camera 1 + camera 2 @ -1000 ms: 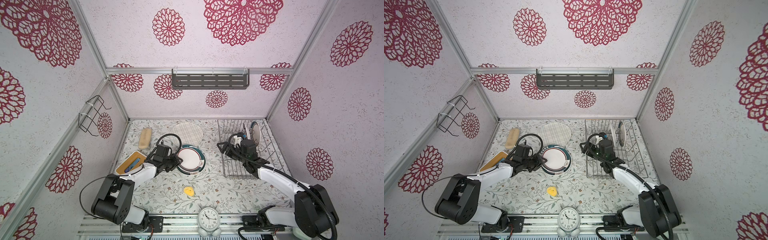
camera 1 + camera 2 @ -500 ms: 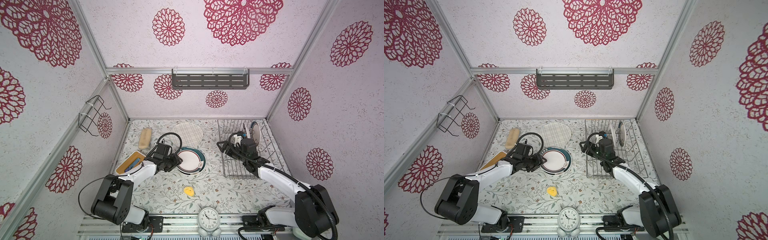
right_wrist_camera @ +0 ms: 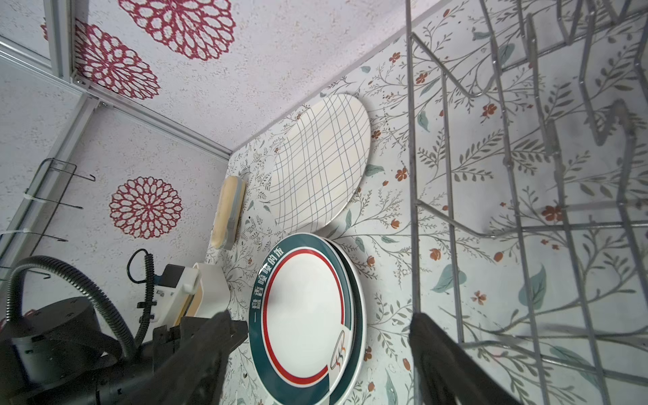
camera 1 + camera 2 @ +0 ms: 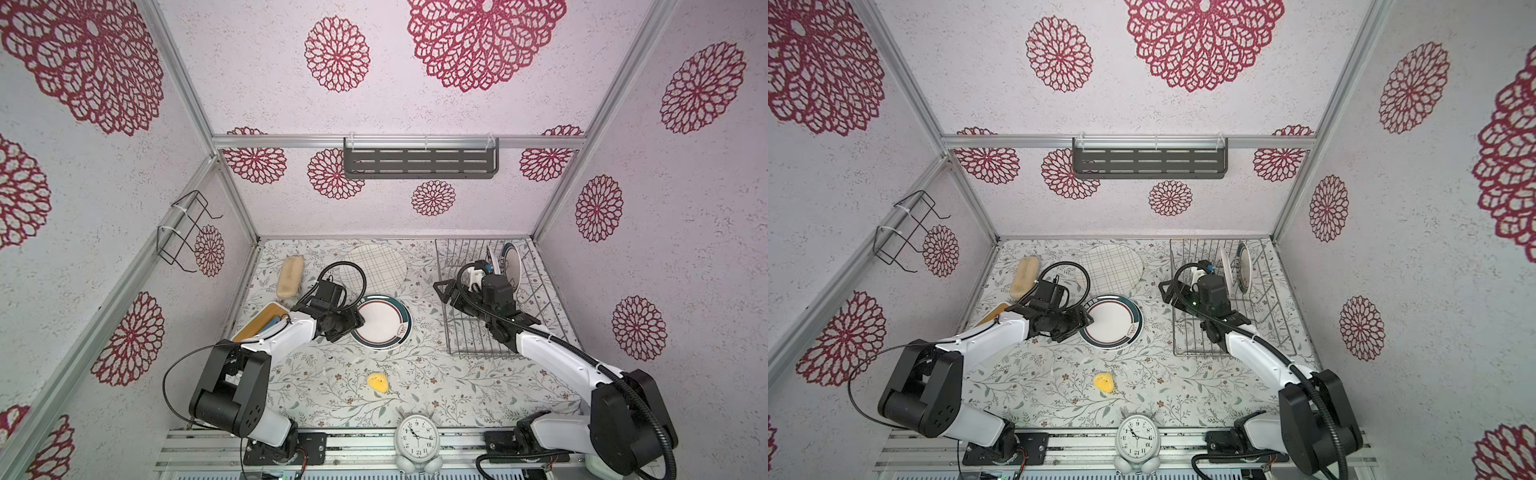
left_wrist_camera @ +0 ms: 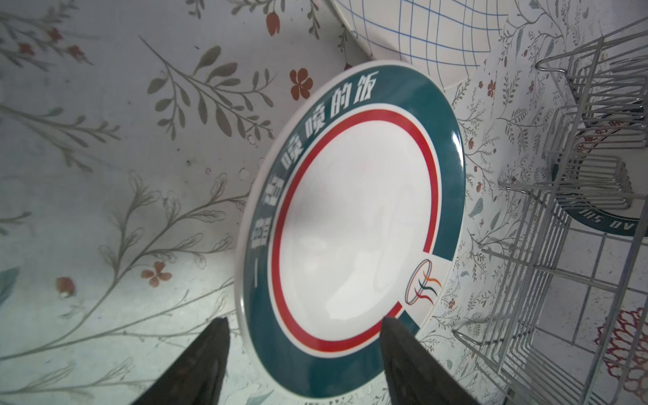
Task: Unload the plates from the dish rack
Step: Place the plate on the plate, then pick up the plate from the dish rack.
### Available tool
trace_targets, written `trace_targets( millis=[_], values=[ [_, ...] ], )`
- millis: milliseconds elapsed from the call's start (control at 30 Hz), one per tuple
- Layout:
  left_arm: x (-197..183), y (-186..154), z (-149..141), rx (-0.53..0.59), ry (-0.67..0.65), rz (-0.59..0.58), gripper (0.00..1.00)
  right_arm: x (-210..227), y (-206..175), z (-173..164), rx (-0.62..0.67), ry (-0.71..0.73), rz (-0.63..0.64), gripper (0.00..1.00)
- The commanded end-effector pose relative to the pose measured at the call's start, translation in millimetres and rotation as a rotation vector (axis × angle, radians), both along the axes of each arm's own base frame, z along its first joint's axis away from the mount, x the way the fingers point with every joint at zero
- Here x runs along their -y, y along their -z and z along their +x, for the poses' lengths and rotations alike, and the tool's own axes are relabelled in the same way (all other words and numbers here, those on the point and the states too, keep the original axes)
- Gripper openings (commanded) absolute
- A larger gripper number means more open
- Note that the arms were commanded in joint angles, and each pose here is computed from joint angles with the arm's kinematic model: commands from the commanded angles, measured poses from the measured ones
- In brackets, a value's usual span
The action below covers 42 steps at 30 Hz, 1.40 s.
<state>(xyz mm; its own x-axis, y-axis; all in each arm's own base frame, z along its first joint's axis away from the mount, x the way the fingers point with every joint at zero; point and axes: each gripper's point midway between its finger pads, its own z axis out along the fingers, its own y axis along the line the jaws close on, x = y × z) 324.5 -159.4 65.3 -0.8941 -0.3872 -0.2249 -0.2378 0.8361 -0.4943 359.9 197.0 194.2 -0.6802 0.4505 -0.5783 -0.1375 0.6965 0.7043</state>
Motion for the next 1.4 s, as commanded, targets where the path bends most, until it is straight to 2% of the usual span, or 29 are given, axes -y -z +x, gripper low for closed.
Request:
trace_targets(
  millis=[0,100,300,467,633,733,1000,1133,1367],
  values=[
    [-0.6,-4.3,5.4,0.021,0.019,0.047,0.75,3.7,-22.1,4.0,0.069,0.012,-0.009,0.83],
    [-0.6,-2.9,6.6,0.020,0.024,0.069,0.77,3.8,-21.3,3.8,0.067,0.012,-0.009,0.83],
    [9.7,-8.1,11.3,0.040,0.039,0.037,0.79,5.6,-22.8,3.0,0.074,0.014,-0.019,0.83],
    [22.0,-31.1,19.6,0.138,0.073,0.004,0.79,15.4,-30.4,4.4,0.103,0.035,-0.106,0.83],
    [29.8,-60.7,28.1,0.260,0.094,-0.033,0.80,50.3,-39.8,11.6,0.124,0.134,-0.362,0.84],
    [30.5,-72.3,32.4,0.308,0.089,-0.042,0.80,81.7,-49.2,18.2,0.136,0.240,-0.550,0.86],
    [38.6,-72.3,40.5,0.319,0.095,-0.075,0.80,137.4,-55.8,43.5,0.092,0.419,-0.993,0.91],
    [44.9,-69.9,43.1,0.312,0.100,-0.106,0.80,145.6,-46.5,60.6,0.050,0.465,-1.111,0.88],
    [49.0,-67.2,44.9,0.304,0.108,-0.119,0.80,157.8,-31.8,86.1,-0.008,0.522,-1.226,0.81]
  ],
)
